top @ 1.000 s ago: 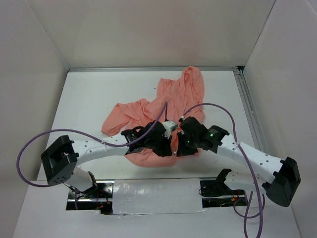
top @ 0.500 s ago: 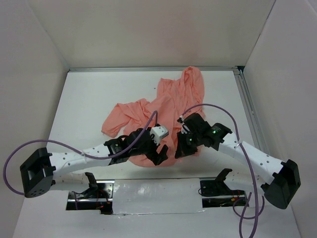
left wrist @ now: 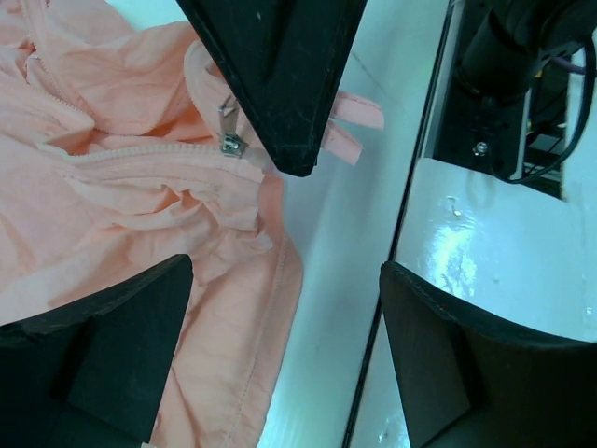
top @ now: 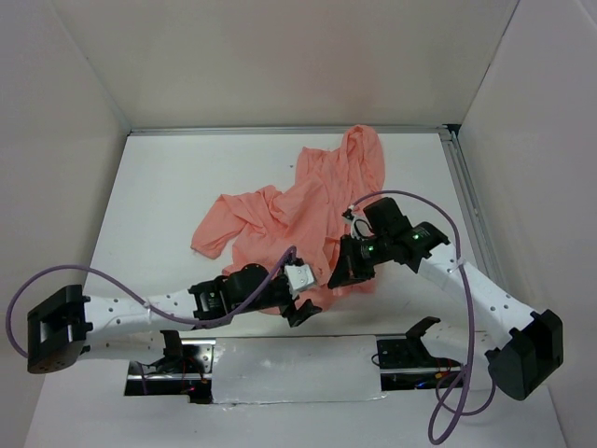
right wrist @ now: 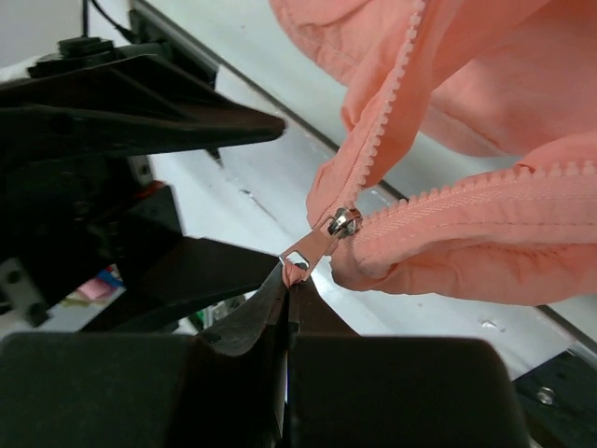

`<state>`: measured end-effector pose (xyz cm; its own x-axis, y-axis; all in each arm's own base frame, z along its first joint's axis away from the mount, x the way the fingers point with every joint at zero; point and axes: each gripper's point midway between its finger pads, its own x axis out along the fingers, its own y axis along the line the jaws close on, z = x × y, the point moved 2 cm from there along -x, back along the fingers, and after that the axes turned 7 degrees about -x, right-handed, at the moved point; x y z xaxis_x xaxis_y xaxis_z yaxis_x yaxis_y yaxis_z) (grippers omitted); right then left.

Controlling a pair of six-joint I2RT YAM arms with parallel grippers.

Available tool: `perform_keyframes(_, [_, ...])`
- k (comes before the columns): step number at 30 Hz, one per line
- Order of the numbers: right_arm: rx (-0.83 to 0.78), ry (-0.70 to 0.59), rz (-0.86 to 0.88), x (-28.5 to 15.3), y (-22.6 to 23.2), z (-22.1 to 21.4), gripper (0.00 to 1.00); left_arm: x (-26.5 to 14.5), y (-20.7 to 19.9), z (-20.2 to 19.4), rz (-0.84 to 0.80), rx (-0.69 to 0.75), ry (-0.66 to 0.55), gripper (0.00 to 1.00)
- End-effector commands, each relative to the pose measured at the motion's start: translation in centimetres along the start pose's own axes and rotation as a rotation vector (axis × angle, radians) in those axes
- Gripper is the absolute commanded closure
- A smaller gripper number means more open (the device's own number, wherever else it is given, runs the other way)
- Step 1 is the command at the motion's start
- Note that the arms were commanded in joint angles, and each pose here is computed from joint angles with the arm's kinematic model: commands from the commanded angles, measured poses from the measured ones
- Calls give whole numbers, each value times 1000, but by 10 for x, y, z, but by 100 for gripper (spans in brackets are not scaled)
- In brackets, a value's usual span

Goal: Zip up the jacket

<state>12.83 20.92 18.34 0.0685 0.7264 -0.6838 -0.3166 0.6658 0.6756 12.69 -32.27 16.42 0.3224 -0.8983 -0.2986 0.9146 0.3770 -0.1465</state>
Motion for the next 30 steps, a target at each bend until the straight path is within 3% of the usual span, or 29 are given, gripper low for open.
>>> perform_keyframes(1, [-44,-28,117,-15,25,10,100,11,4,34,43,84,-134,7])
perform_keyframes(20, [-22,-6,266,-21,32,13,100,32,20,69,137,260,-286,31])
perform_keyframes(30, [-19,-17,272,-25,30,15,100,32,29,85,200,346,-339,35])
